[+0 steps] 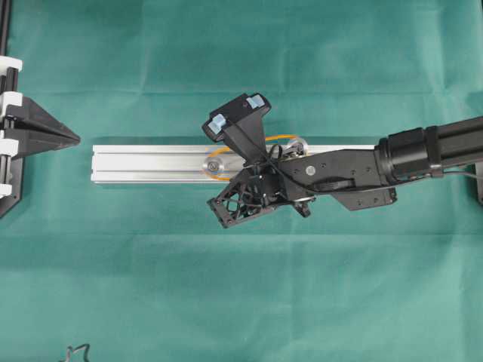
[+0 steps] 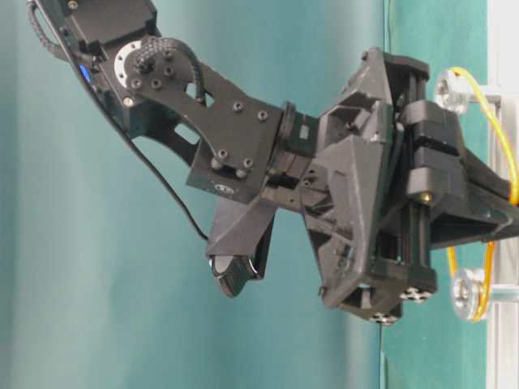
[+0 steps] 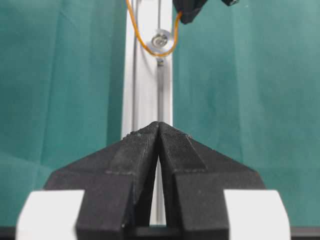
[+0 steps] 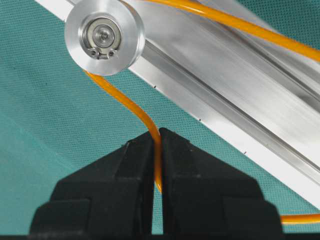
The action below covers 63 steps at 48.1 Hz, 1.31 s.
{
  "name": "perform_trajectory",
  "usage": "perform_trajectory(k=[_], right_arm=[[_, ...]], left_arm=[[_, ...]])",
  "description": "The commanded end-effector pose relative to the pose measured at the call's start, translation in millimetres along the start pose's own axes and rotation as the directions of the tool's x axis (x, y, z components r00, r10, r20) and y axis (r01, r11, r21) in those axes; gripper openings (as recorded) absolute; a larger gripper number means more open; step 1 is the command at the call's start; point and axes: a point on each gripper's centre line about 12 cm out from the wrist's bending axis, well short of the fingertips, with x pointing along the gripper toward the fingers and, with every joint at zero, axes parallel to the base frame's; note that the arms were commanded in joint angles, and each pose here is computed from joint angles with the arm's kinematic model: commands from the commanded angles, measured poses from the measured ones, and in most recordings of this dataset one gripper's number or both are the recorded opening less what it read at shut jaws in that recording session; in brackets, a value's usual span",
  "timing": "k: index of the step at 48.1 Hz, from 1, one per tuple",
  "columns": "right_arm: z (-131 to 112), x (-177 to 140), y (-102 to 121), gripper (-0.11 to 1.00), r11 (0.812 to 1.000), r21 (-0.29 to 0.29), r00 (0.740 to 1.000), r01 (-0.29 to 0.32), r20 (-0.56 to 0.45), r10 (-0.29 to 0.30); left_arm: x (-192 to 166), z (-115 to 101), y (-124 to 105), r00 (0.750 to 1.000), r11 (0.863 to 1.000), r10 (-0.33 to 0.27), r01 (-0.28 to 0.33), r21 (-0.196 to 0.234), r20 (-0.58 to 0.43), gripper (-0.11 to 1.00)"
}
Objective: Hook the rubber onto the shaft.
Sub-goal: 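Open the right gripper to release the band onto the pegs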
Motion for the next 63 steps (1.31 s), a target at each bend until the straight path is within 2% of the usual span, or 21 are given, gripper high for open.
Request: perform_trajectory(k=[1,9,12,23,26,50,63], right_arm=[[4.1,-21.4,7.6,0.05,0.999,0.006,0.999,-0.051,0.017,0.051],[4.6,-20.7,7.1,0.06,0.999,0.007,0.999,-0.048,0.016,0.048],[4.8,-21.6,7.0,0.13,0.999,0.009,0.999,-0.045,0.016,0.045],[4.2,-23.7,5.3,0.81,1.0,0.004,0.999,-0.03,0.014,0.03],[5.1,-24.2,5.2,0.93,1.0,0.004,0.999,-0.031,0.016,0.031],[6.2,-29.7,6.4,0.91,0.999,-0.003,0.999,-0.04,0.024,0.04],[11.0,-50.2,9.5,0.91,0.997,-0.045,0.997,-0.068,0.042,0.07]], left_arm=[[-3.3,9.1,0.0,1.0,1.0,0.001,-0.001,0.001,0.025,0.0],[-3.3,9.1,0.0,1.0,1.0,0.001,-0.001,0.001,0.025,0.0],[-3.3,9.1,0.0,1.0,1.0,0.001,-0.001,0.001,0.025,0.0],[-3.3,9.1,0.0,1.0,1.0,0.001,-0.001,0.001,0.025,0.0],[-3.3,9.3,0.0,1.0,1.0,0.001,-0.001,0.001,0.026,0.0],[-3.3,9.1,0.0,1.0,1.0,0.001,-0.001,0.001,0.025,0.0],[-3.3,9.1,0.0,1.0,1.0,0.001,-0.001,0.003,0.025,0.0]])
